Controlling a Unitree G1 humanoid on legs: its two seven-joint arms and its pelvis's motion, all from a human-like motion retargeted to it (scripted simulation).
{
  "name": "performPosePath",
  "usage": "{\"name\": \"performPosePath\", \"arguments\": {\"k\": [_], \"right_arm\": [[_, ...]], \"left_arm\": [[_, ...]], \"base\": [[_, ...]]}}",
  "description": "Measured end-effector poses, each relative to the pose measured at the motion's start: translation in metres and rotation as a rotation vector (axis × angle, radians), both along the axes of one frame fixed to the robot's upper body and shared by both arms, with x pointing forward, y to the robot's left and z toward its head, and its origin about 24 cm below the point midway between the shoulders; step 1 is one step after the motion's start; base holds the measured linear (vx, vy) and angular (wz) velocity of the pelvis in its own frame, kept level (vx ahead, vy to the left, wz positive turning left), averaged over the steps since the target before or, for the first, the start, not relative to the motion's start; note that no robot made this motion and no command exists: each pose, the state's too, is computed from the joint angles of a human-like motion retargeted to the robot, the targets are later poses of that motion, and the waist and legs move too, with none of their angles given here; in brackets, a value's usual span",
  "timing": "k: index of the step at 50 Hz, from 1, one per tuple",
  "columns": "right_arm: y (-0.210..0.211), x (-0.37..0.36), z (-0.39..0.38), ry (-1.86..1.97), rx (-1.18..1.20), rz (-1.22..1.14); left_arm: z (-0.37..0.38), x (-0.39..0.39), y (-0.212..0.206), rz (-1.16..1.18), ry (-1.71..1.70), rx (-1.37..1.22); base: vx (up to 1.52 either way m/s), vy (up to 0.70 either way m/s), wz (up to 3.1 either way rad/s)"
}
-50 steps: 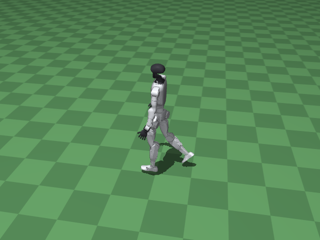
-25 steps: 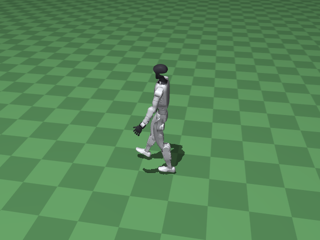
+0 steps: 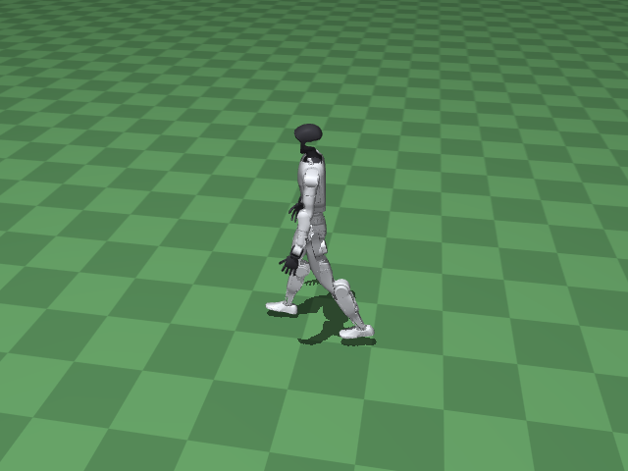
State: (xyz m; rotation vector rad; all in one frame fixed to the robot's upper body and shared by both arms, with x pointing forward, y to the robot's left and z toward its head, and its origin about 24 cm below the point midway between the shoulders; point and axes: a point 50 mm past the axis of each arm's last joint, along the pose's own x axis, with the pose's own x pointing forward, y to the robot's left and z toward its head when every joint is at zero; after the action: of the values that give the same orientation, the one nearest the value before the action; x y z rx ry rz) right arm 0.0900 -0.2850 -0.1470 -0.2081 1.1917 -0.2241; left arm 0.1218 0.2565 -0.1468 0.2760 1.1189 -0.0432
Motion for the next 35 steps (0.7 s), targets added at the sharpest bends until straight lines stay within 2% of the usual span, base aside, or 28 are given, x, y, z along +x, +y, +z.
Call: {"name": "performPosePath", "arguments": {"k": [8, 14, 25, 32, 35], "right_arm": [[0.001, 0.021, 0.006, -0.133, -0.003, -0.051], [0.011, 0.020, 0.001, -0.055, 0.033, 0.039], [0.033, 0.068, 0.011, -0.174, 0.036, 0.156], [0.052, 0.101, 0.021, -0.291, 0.040, 0.179], [0.061, 0.108, 0.024, -0.335, 0.026, 0.228]], "left_arm": [[-0.012, -0.052, 0.001, 0.006, 0.126, 0.014], [-0.017, -0.076, -0.007, -0.038, 0.244, -0.072], [-0.019, -0.071, -0.021, -0.012, 0.201, -0.165], [-0.018, -0.064, -0.019, -0.030, 0.172, -0.079], [-0.015, -0.052, -0.017, 0.067, 0.053, -0.094]], "base": [[0.54, -0.23, -0.14], [0.47, -0.19, -0.56], [0.33, -0.08, -0.64], [0.32, -0.03, -1.04], [0.30, -0.01, -0.71]]}}
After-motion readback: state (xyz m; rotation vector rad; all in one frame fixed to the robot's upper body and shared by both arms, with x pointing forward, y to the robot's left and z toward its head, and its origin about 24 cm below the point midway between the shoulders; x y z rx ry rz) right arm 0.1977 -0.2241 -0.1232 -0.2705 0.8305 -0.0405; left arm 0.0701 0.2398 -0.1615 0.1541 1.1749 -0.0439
